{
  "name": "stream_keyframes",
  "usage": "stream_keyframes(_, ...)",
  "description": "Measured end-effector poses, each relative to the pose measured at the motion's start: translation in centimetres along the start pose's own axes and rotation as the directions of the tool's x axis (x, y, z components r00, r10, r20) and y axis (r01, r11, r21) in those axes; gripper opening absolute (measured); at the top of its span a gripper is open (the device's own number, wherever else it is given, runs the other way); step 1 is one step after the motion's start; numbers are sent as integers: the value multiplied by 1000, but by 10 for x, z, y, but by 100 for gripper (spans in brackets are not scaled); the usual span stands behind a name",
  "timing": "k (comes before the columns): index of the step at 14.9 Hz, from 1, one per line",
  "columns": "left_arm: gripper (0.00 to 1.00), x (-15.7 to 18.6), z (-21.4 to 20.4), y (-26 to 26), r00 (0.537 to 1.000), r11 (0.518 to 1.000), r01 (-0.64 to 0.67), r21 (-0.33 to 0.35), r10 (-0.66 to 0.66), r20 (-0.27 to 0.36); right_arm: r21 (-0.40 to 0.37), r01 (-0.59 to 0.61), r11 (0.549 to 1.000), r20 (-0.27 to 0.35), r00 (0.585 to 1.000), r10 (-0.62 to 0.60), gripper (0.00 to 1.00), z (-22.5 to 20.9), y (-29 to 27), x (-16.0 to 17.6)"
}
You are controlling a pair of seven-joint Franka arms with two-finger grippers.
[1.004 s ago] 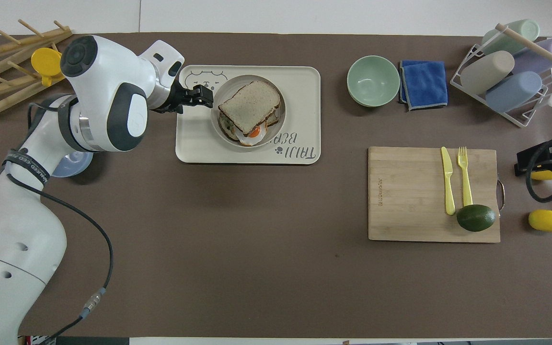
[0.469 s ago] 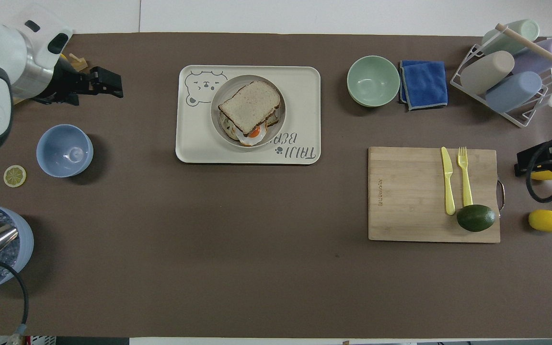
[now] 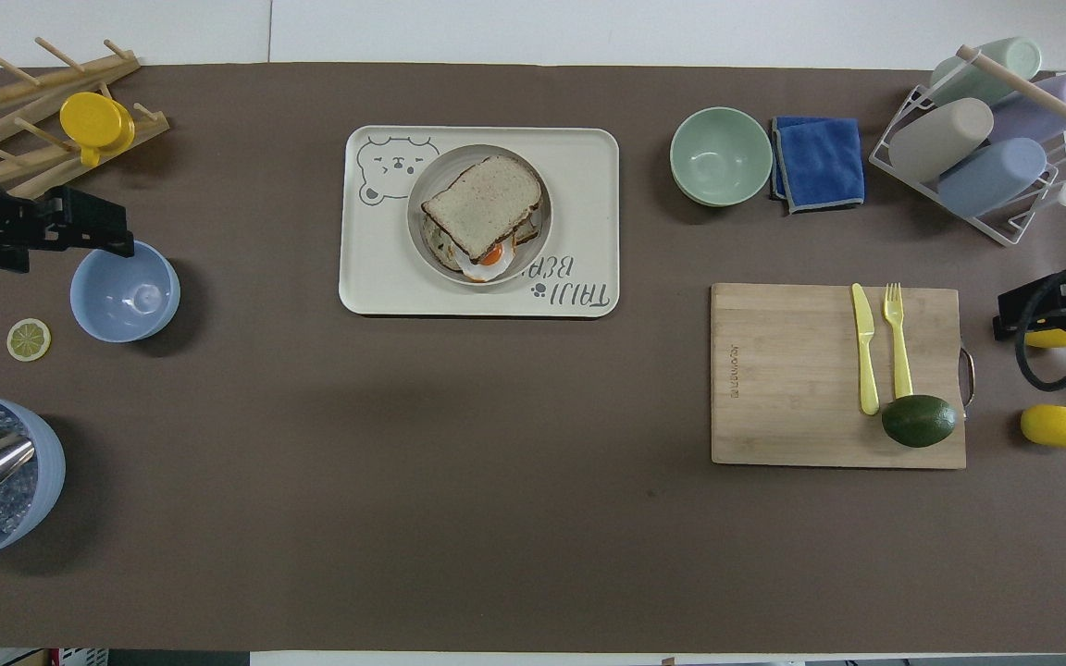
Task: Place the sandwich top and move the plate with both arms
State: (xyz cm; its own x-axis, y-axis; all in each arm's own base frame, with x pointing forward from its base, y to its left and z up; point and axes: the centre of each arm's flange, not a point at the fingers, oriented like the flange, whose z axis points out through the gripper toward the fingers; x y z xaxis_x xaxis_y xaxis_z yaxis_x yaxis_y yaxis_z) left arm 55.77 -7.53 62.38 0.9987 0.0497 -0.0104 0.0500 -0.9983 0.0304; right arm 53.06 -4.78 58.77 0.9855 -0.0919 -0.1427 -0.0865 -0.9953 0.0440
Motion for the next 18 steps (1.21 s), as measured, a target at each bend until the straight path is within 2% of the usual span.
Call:
stream_keyframes(4, 100, -29, 18, 1, 997, 1000, -12, 12, 11, 77, 0, 0, 1000, 0, 1000, 0, 100, 0, 0, 0)
stream_keyframes(7, 100, -34, 27, 6, 998, 1000, -24, 10, 23, 63, 0, 0, 1000, 0, 1000, 0, 100, 0, 0, 0)
stream_keyframes(13, 100, -36, 2, 8, 998, 1000, -25, -3, 25, 64, 0, 0, 1000, 0, 1000, 0, 100, 0, 0, 0)
stream_keyframes(18, 100, -33, 4, 4, 997, 1000, -16, -4, 16, 72, 0, 0, 1000, 0, 1000, 0, 100, 0, 0, 0)
